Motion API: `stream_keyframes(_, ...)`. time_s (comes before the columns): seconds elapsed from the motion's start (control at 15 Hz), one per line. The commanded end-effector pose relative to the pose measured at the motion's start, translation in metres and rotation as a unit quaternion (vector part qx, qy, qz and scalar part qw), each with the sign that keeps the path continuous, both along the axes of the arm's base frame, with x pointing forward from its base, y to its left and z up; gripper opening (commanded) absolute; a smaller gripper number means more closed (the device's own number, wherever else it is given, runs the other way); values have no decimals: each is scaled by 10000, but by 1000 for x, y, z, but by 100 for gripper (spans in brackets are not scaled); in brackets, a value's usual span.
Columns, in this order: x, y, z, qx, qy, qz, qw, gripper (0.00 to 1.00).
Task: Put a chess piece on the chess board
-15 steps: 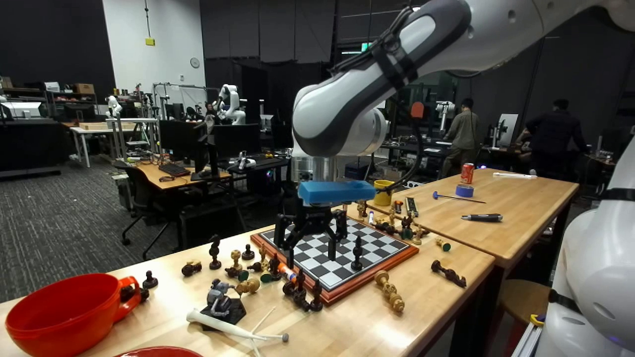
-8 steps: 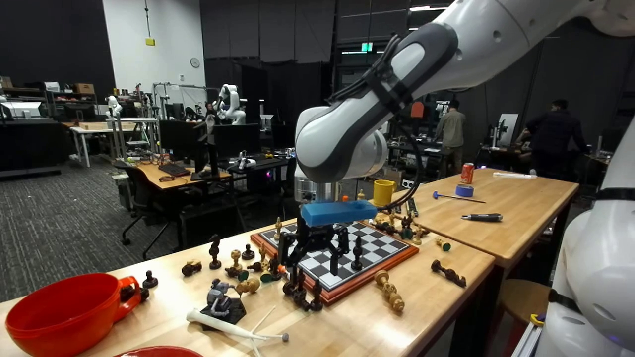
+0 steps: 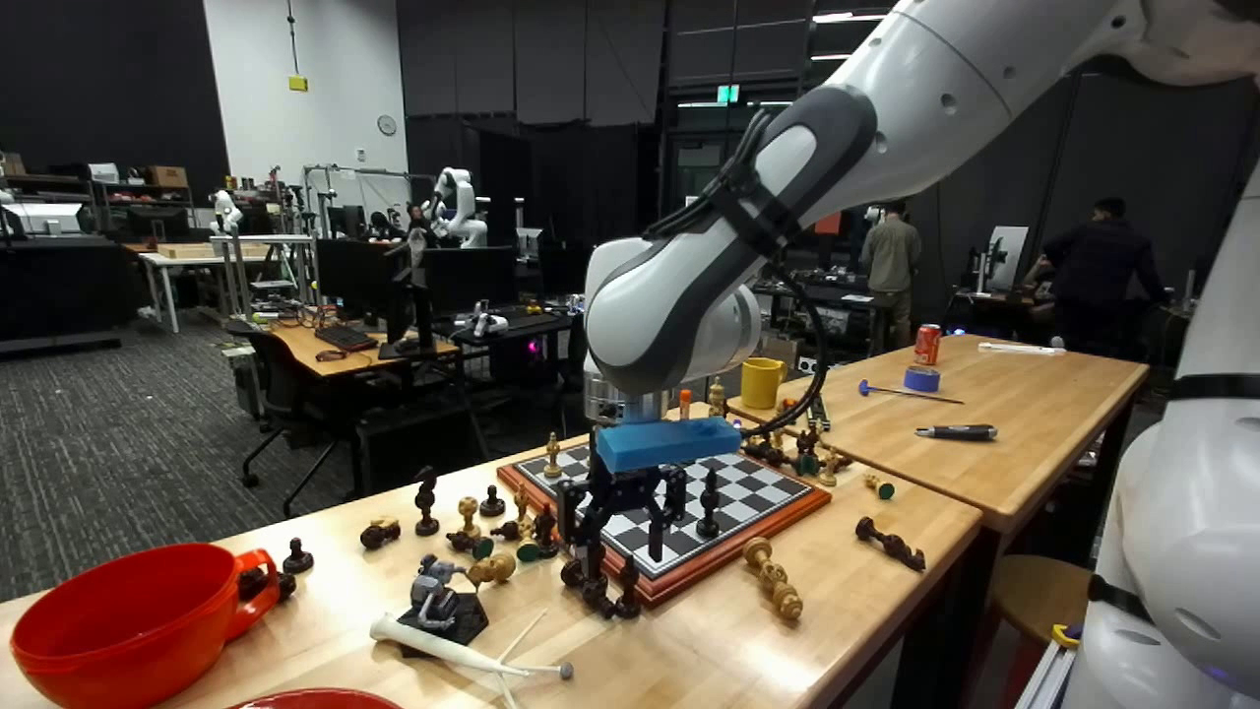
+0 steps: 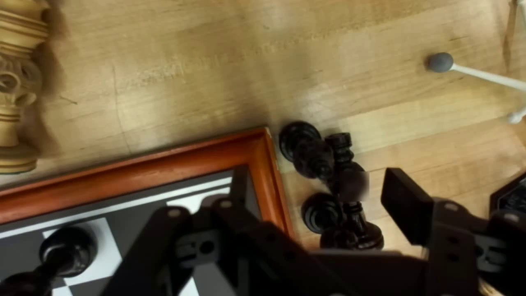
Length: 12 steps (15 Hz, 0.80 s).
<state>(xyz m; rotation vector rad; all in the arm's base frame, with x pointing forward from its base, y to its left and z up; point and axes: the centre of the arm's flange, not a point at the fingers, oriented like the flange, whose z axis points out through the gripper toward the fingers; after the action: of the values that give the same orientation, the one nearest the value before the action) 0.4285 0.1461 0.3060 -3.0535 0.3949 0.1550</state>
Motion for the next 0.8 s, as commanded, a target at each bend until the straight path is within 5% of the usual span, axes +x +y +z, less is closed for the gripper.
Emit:
stream_keyframes(0.0, -2, -6, -3, -85, -12, -154, 9998, 52)
stream_keyframes(0.47, 0, -8, 4, -42, 22, -242, 9997, 1)
stream_keyframes(0.73, -1, -2, 24, 15, -44, -155, 9999, 0)
